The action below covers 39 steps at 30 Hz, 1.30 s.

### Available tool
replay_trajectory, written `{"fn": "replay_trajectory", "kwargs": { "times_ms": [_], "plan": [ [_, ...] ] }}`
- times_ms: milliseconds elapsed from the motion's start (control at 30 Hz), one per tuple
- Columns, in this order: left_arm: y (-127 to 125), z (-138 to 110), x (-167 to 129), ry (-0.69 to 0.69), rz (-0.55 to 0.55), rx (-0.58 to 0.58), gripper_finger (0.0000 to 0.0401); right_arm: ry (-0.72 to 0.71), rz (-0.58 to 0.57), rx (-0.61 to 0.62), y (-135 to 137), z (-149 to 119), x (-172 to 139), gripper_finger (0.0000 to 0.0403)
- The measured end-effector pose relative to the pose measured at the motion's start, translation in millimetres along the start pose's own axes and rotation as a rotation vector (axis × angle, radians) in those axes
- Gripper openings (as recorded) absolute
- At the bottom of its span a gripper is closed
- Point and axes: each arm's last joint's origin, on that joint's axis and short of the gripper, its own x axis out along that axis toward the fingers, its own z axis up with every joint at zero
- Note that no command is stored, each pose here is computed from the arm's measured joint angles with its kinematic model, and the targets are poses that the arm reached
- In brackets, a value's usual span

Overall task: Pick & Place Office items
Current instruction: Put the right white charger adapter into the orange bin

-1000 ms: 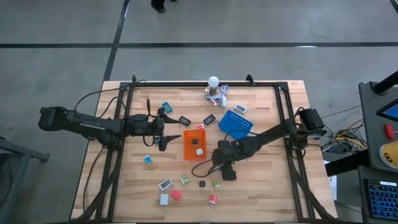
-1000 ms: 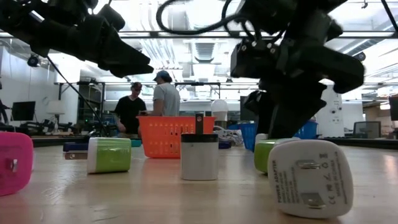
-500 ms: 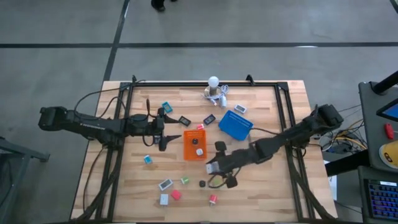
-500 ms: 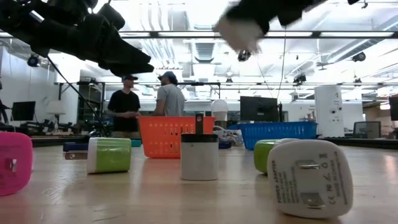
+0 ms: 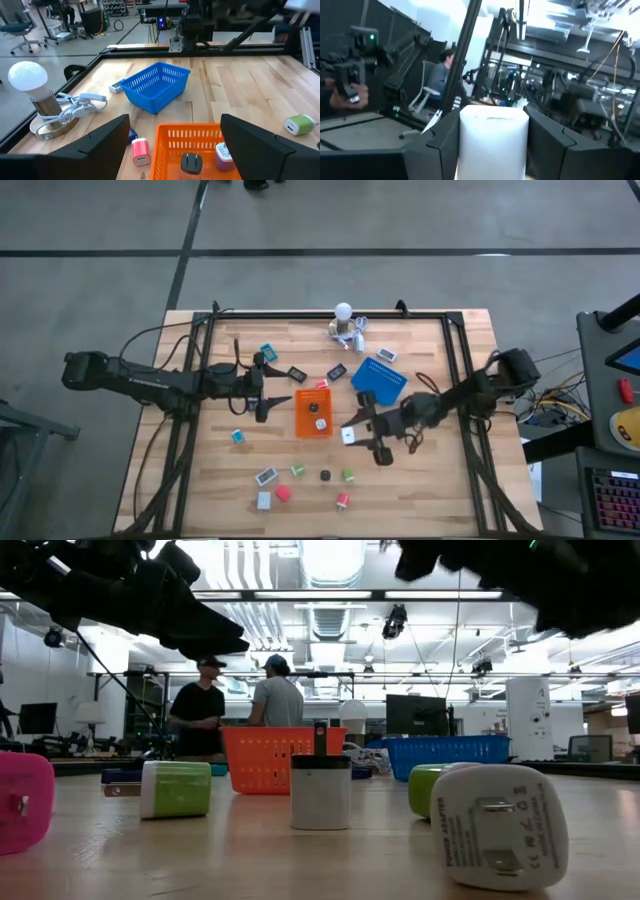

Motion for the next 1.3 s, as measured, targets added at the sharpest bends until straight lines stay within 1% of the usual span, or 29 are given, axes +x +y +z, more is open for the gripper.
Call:
{"fn": "replay_trajectory", "kwargs": {
  "times_ms": [133,233,467,600,767,967,1033,1167,1300],
  "plan": [
    [0,0,0,-0.003,0.000,0.000,0.0316,0.020,-0.001,0.025,-8,-20,2,0.0173],
    [0,0,0,0.004,0.000,0.006,0.0316,0.025,0.003,0.040,-12,-30,10,0.0173],
    [1,-2,-1,0.021,0.026,0.028,0.0316,0.097,0.001,0.113,-30,-58,30,0.0173],
    [2,-3,-3,0.032,0.065,0.033,0.0316,0.124,-0.021,0.143,-42,-74,38,0.0173],
    [4,-7,-15,0.004,0.102,0.030,0.0316,0.157,-0.037,0.195,-53,-86,40,0.0173],
    [7,-14,-33,-0.057,0.155,0.019,0.0316,0.282,-0.083,0.242,-65,-91,40,0.0173],
    [7,-16,-38,-0.076,0.163,0.016,0.0316,0.320,-0.095,0.249,-69,-91,45,0.0173],
    [8,-17,-44,-0.105,0.166,0.006,0.0316,0.454,-0.083,0.267,-74,-96,60,0.0173],
    [8,-16,-47,-0.117,0.167,0.003,0.0316,0.556,-0.074,0.272,-81,-95,76,0.0173]
  ]
}}
